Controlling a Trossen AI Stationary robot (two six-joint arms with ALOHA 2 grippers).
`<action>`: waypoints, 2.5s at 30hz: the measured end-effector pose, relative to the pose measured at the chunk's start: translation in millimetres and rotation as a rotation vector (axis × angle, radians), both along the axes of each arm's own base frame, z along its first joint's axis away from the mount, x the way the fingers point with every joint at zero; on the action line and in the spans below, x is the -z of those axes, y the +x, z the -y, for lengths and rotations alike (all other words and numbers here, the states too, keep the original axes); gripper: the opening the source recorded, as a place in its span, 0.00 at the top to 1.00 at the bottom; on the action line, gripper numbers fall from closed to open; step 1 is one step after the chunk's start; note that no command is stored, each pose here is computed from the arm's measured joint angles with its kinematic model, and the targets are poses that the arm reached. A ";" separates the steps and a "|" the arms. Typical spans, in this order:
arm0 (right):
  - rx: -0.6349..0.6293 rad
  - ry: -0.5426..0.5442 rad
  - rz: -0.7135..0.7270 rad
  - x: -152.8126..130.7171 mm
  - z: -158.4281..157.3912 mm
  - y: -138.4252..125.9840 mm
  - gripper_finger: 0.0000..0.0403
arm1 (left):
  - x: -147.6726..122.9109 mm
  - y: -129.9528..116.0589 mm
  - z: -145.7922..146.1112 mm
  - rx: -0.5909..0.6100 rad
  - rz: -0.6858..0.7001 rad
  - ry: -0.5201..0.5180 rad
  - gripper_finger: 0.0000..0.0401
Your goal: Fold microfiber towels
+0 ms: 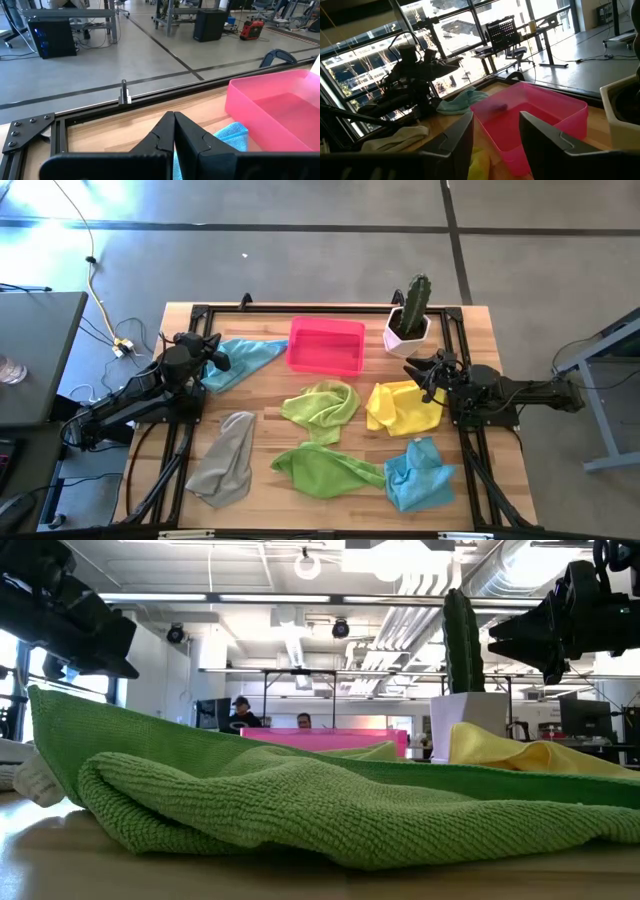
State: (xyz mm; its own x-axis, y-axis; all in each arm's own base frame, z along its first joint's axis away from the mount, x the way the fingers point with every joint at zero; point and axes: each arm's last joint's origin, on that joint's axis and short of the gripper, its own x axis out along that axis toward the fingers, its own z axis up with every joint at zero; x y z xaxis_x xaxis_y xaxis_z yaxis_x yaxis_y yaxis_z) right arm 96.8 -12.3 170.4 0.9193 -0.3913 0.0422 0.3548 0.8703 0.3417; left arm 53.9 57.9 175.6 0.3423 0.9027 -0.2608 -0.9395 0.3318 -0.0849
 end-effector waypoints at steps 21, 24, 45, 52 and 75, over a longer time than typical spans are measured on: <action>0.000 0.000 0.000 0.0 0.0 0.0 0.63 | 0.0 0.0 0.0 0.000 0.001 -0.001 1.00; 0.000 0.000 -0.001 0.1 0.0 0.0 0.63 | 0.0 0.0 0.0 -0.006 0.021 -0.008 1.00; 0.009 -0.041 -0.018 0.0 0.2 -0.1 0.63 | -11.0 1.5 -1.9 -0.050 0.195 0.040 1.00; 0.035 -0.050 -0.021 -0.1 0.9 -0.4 0.63 | -16.7 3.2 -2.1 -0.023 0.284 0.055 1.00; 0.018 0.028 0.057 -4.2 0.5 -0.5 0.63 | -56.3 21.3 13.0 0.716 0.516 0.278 1.00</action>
